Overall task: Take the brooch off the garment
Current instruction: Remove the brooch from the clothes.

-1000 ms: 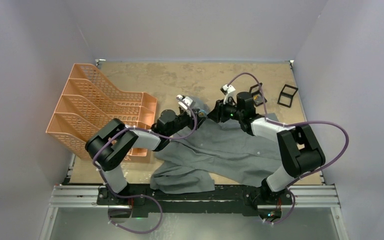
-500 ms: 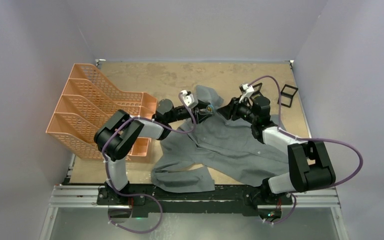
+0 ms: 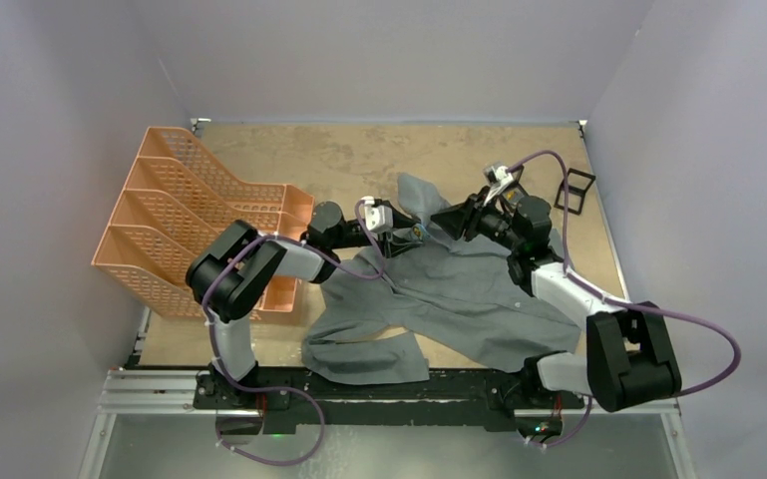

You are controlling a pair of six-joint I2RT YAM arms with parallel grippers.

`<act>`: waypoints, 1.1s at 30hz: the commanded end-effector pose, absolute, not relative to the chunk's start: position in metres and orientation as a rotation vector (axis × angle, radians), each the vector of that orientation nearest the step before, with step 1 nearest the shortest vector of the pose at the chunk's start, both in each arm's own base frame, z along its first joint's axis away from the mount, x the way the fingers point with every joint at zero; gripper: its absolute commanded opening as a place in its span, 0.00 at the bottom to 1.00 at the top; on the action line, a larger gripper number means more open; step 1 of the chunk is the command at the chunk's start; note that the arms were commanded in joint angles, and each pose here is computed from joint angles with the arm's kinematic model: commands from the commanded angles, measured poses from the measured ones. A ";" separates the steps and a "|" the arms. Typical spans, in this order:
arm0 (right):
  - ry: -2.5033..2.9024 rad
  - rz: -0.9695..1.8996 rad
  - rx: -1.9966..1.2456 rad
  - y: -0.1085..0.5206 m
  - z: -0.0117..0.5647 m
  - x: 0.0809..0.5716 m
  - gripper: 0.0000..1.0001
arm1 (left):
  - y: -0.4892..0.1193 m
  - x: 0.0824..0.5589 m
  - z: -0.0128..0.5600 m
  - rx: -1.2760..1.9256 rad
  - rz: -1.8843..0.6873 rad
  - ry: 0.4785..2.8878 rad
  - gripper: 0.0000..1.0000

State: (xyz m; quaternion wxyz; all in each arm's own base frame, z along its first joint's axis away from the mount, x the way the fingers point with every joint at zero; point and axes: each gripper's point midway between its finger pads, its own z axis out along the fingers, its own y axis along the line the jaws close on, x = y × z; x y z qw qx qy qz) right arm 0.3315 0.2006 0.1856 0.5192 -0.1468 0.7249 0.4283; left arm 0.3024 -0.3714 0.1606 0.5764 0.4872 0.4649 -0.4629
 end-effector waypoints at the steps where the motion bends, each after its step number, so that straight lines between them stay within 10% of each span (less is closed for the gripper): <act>1: 1.736 1.092 -0.370 0.206 0.204 0.323 0.41 | -0.367 0.303 0.186 1.178 -1.001 0.974 0.34; 33: 1.967 1.017 -0.508 0.236 0.187 0.308 0.26 | -0.380 0.296 0.184 1.271 -1.010 0.941 0.34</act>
